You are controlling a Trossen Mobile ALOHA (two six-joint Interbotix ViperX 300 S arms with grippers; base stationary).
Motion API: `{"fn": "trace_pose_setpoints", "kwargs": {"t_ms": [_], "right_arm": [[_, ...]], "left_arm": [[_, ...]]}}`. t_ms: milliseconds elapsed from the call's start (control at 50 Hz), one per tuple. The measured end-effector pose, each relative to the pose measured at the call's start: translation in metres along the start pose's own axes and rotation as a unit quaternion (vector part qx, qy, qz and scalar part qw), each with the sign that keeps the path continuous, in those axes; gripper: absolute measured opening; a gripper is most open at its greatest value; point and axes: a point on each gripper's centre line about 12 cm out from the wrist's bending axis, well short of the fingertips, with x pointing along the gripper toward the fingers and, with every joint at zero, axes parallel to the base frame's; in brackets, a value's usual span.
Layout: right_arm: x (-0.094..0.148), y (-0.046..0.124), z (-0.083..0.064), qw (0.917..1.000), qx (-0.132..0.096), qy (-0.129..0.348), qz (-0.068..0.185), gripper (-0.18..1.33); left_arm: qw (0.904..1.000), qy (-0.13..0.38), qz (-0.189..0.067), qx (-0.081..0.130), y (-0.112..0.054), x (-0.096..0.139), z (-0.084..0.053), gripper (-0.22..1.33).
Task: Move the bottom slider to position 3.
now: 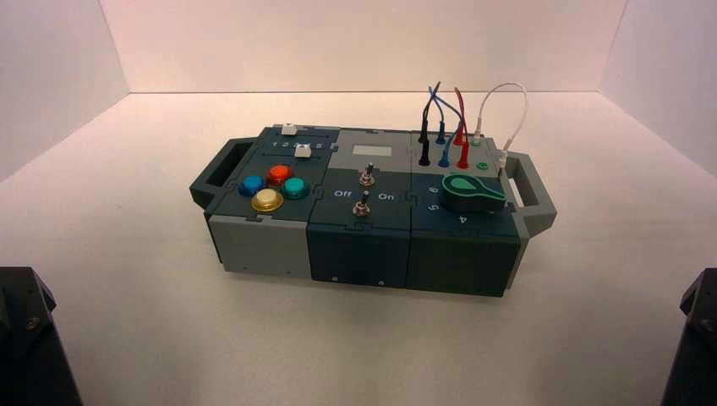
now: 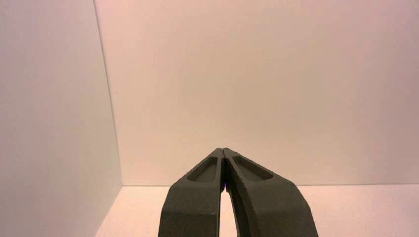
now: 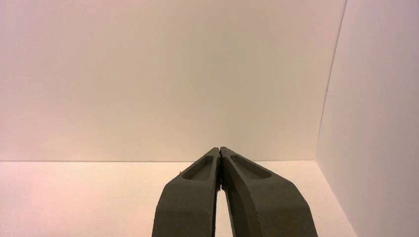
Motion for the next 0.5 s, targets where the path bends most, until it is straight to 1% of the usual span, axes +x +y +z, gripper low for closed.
{"fn": "trace_pose_setpoints", "kwargs": {"t_ms": [220,380,440,460,480,500], "right_arm": [[0.001,0.003,-0.001,1.0,0.001,0.003,0.006,-0.15],[0.0,0.006,-0.001,0.9999,0.0,0.005,0.013,-0.15],[0.0,0.009,-0.003,0.9997,0.0,0.014,0.021,-0.15],[0.0,0.012,-0.005,0.9994,-0.001,0.022,0.028,-0.15],[0.0,0.015,-0.006,0.9991,-0.002,0.026,0.033,-0.15],[0.0,0.017,-0.007,0.9988,-0.002,0.031,0.038,-0.15]], "left_arm": [[1.0,0.005,0.0,0.0,0.0,-0.001,-0.001,-0.15],[0.9998,0.019,-0.003,0.0,-0.001,-0.002,-0.002,-0.15],[0.9994,0.033,-0.01,-0.001,-0.004,-0.001,0.0,-0.15],[0.9988,0.046,-0.019,0.0,-0.008,-0.001,0.0,-0.15],[0.9986,0.049,-0.02,0.0,-0.008,-0.001,0.0,-0.15],[0.9976,0.062,-0.031,0.001,-0.012,0.0,0.001,-0.15]]}}
